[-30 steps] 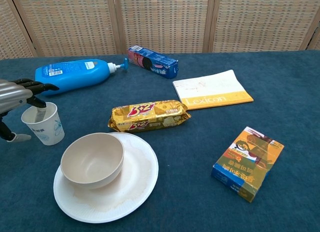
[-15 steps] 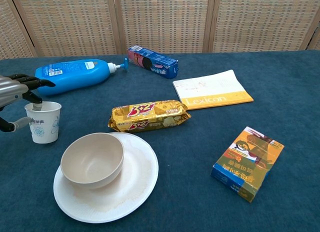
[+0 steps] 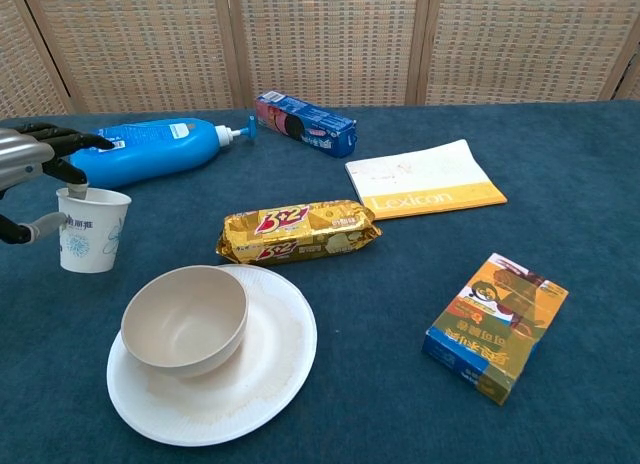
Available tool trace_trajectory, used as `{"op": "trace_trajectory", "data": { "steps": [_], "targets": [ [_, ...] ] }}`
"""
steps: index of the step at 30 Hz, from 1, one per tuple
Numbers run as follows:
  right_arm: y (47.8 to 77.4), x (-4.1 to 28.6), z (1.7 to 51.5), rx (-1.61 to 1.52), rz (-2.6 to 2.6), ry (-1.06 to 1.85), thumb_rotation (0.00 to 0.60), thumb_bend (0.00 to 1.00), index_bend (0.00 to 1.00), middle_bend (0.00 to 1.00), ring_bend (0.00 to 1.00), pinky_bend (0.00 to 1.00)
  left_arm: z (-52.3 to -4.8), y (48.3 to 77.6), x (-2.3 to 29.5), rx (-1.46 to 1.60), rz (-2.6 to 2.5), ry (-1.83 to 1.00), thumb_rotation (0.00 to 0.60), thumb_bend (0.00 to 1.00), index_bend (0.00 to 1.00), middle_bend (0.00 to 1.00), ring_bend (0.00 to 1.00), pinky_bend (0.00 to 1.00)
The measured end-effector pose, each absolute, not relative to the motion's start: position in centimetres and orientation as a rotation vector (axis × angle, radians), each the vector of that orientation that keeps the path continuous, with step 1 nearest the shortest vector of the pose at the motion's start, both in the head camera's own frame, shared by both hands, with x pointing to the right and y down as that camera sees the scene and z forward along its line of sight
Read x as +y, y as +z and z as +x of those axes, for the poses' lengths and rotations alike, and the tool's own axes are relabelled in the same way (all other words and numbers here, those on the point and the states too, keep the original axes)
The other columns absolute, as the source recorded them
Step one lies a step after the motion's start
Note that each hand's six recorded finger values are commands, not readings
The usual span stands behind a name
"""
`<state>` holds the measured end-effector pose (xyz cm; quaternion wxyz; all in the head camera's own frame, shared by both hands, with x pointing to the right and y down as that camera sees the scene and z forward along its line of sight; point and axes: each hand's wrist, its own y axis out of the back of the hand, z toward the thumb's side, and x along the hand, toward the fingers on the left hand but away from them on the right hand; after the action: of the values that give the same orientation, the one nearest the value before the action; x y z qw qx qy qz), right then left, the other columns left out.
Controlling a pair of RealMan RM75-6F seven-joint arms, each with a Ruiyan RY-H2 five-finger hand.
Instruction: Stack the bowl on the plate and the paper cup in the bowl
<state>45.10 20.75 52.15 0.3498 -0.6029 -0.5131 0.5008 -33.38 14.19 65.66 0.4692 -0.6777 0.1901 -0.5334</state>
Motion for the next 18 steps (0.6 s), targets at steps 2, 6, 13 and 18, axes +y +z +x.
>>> {"op": "trace_trajectory", "data": {
  "steps": [2,6,13,18],
  "targets": [
    [52.1,20.8,45.1,-1.333,-1.563,1.296,0.600,0.15,0.00,0.00,0.00,0.00,-33.0,65.0,14.1,0.481,-1.660,-1.281,0.600,0.50,0.60,0.06,0.00,0.00],
    [51.9,20.7,45.2,-1.345,-1.560,1.286,0.600,0.15,0.00,0.00,0.00,0.00,-32.0,63.4,14.2,0.522,-1.656,-1.210,0.600,0.50,0.60,0.07,0.00,0.00],
    [51.7,20.7,45.3,-1.358,-1.554,1.275,0.600,0.15,0.00,0.00,0.00,0.00,-30.6,61.5,15.4,0.591,-1.661,-1.072,0.600,0.50,0.60,0.07,0.00,0.00],
    [51.7,20.7,45.3,-1.364,-1.553,1.275,0.600,0.15,0.00,0.00,0.00,0.00,-29.7,61.3,17.0,0.614,-1.696,-1.005,0.600,0.50,0.60,0.07,0.00,0.00]
  ]
}}
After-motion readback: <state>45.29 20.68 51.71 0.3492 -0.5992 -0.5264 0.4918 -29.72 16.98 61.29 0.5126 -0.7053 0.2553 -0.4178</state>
